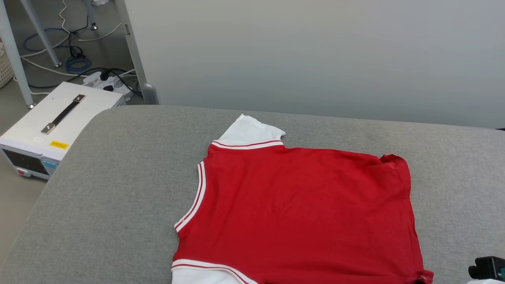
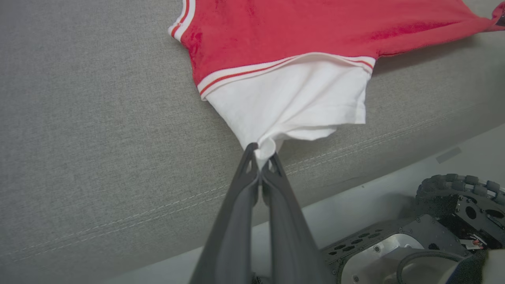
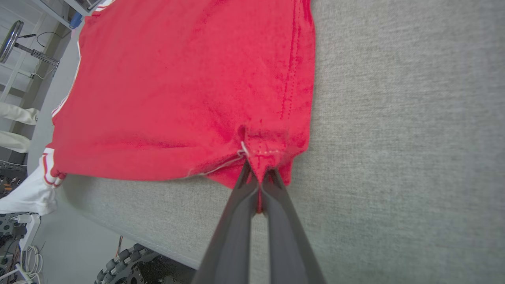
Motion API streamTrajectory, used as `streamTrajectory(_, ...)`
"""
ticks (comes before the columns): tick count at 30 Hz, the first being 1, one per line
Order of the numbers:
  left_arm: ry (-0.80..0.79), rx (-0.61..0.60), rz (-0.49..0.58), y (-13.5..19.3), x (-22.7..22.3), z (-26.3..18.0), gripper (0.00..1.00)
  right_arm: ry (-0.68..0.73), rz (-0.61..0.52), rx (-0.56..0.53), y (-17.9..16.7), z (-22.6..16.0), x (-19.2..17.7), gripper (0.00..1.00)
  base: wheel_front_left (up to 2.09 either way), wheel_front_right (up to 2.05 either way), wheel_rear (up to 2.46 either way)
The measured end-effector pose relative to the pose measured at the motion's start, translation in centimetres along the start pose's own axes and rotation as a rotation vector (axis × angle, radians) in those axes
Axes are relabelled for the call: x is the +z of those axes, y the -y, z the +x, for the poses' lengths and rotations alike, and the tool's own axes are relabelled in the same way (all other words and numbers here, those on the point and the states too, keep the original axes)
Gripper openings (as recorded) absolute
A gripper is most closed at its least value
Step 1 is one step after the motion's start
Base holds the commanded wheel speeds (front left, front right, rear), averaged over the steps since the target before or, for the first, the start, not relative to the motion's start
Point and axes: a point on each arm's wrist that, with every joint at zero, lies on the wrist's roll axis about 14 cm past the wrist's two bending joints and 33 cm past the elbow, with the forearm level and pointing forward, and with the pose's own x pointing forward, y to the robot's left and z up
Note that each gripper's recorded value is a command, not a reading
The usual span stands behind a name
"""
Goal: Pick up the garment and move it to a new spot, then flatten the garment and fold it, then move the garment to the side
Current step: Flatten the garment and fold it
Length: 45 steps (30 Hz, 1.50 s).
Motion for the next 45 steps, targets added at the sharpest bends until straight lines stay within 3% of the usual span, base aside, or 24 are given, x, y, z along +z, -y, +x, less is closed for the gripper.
streamTrajectory(10, 0.154, 0.003, 0.044, -1.0, 5.6, 2.0, 0.0, 0.13, -0.036, 0.032, -1.1, 0.3, 4.2, 0.0, 0.0, 0.0, 0.0)
streamTrajectory(21, 0.223, 0.004, 0.115, -2.9, 11.5, 7.7, 0.0, 0.106, -0.103, 0.032, -1.7, 3.5, 7.1, 0.0, 0.0, 0.0, 0.0)
streamTrajectory(30, 0.179, 0.041, 0.121, -5.6, 12.3, 12.5, 0.0, 0.029, -0.1, -0.023, -0.5, 5.8, 6.7, 0.0, 0.0, 0.0, 0.0)
streamTrajectory(39, 0.059, 0.052, 0.124, -7.2, 10.2, 16.3, 0.0, -0.019, -0.093, -0.065, 0.5, 7.3, 6.2, 0.0, 0.0, 0.0, 0.0)
streamTrajectory(40, 0.042, 0.051, 0.124, -7.2, 9.8, 16.7, 0.27, -0.023, -0.088, -0.072, 0.6, 7.5, 6.1, 0.0, 0.0, 0.0, 0.0)
streamTrajectory(41, 0.026, 0.052, 0.125, -7.3, 9.3, 17.0, 0.68, -0.028, -0.083, -0.08, 0.9, 7.6, 6.0, 0.0, 0.0, 0.0, 0.0)
streamTrajectory(42, 0.01, 0.056, 0.121, -7.4, 8.9, 17.3, 1.0, -0.03, -0.069, -0.094, 1.3, 7.7, 5.9, 0.17, 0.0, 0.0, 0.0)
streamTrajectory(43, 0.002, 0.06, 0.122, -7.5, 8.6, 17.5, 1.0, -0.031, -0.059, -0.104, 1.6, 7.8, 5.8, 0.69, 0.0, 0.0, 0.0)
streamTrajectory(44, -0.001, 0.063, 0.126, -7.7, 8.4, 17.7, 1.0, -0.03, -0.052, -0.116, 1.9, 7.8, 5.8, 1.0, 0.0, 0.0, 0.0)
streamTrajectory(45, -0.006, 0.068, 0.125, -7.8, 8.2, 17.9, 1.0, -0.027, -0.056, -0.119, 1.9, 8.0, 5.8, 1.0, 0.0, 0.0, 0.0)
